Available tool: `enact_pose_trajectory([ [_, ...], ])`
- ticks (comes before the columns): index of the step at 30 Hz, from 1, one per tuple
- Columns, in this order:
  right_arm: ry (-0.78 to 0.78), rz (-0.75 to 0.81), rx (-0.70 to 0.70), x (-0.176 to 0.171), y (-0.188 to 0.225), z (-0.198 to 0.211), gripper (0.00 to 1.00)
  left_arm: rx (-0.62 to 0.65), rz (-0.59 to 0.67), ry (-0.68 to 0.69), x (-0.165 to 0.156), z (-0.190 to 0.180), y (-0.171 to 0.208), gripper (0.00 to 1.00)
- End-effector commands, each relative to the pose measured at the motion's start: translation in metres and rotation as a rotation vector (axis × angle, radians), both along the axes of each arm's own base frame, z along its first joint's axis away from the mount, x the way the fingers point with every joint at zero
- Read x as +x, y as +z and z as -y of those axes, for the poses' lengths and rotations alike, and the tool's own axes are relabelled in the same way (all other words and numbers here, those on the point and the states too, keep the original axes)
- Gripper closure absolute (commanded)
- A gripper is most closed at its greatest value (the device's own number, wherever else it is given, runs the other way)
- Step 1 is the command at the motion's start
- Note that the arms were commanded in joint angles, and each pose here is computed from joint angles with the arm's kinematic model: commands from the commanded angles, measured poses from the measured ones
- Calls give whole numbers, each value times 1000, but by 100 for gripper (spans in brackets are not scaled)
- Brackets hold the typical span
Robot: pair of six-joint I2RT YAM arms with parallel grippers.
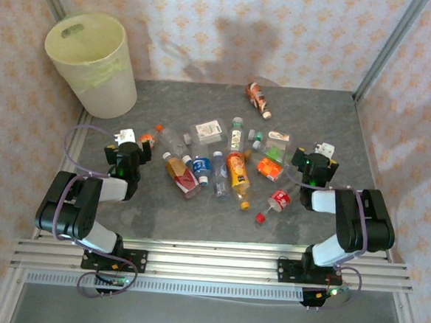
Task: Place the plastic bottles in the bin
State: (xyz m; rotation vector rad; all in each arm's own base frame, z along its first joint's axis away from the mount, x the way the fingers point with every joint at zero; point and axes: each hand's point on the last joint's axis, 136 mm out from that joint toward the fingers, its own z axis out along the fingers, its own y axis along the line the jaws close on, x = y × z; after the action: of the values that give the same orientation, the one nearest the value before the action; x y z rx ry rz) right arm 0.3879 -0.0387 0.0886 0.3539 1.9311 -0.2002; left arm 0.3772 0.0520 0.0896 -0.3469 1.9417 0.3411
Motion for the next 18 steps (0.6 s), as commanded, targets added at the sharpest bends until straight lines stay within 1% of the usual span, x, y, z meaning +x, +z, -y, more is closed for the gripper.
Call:
enact_pose_trajectory([
  [1,-30,29,6,-2,5,4,1,13,34,-4,4,2,11,0],
  [7,-30,29,5,-2,5,4,1,14,29,-9,4,3,12,0],
  [9,-33,35,5,-2,6,5,1,14,5,-24,6,5,17,0],
  [11,-42,31,6,-3,10,6,1,14,-59,-17,6,4,28,0],
  [12,-33,27,4,-3,14,5,1,0,-67,-5,6,4,36,0],
  [15,-16,-25,13,-1,27,1,1,-44,-50,-41,2,14,53,0],
  [18,2,-77,51,-1,41,-5,1,-74,-30,-3,-7,16,72,0],
])
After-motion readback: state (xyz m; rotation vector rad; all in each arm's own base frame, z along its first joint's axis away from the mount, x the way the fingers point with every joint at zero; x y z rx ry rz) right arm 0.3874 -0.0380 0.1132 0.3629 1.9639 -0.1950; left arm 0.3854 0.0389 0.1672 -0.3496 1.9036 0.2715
